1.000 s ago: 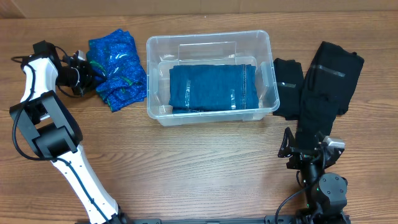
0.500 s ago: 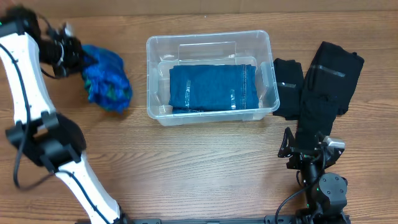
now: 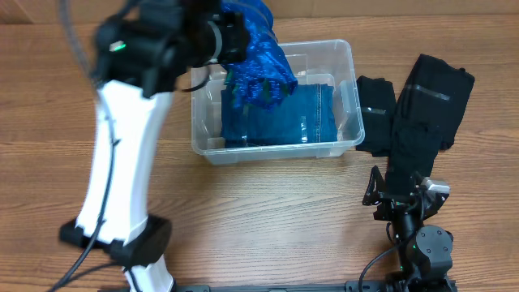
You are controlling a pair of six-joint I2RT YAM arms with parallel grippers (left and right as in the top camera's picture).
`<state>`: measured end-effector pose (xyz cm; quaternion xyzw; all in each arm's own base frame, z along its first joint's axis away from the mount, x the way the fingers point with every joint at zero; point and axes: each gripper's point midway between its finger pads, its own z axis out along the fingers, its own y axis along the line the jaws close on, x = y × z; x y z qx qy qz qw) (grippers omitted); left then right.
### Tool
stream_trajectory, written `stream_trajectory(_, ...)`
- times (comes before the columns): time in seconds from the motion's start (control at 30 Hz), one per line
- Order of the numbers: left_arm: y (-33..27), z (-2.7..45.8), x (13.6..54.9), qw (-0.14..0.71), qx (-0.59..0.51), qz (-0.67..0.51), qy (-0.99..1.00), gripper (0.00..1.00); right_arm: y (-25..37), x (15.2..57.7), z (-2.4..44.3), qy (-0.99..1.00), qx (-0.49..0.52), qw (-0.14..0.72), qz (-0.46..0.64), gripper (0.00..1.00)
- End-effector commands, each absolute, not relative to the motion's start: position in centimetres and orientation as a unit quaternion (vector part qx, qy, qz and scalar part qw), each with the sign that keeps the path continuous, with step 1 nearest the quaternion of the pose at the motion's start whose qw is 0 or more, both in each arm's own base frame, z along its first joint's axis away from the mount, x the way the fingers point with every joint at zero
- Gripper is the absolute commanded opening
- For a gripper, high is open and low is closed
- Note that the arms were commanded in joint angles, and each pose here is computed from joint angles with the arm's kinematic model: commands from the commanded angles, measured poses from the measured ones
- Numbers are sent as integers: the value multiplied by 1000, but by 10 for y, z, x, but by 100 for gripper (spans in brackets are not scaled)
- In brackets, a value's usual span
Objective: Pack container
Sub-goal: 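Place the sparkly blue garment into the bin's left side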
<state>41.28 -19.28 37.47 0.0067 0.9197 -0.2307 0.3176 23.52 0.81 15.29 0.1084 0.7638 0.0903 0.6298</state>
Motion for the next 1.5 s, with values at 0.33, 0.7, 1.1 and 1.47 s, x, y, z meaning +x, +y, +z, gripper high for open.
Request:
stream_trajectory(0.33,-222,187,460,136,-61,-124,981,4,7,235,154,760,111,633,92,100)
stream_trajectory(0.7,-167,183,408,52,-21,-8,998,11,7,235,154,760,111,633,92,100)
stream_trajectory(1.1,-143,274,399,146,29,-110,983,40,7,235,154,760,111,633,92,100)
stream_trajectory(1.47,-224,147,383,-5,162,-32,986,4,7,235,154,760,111,633,92,100)
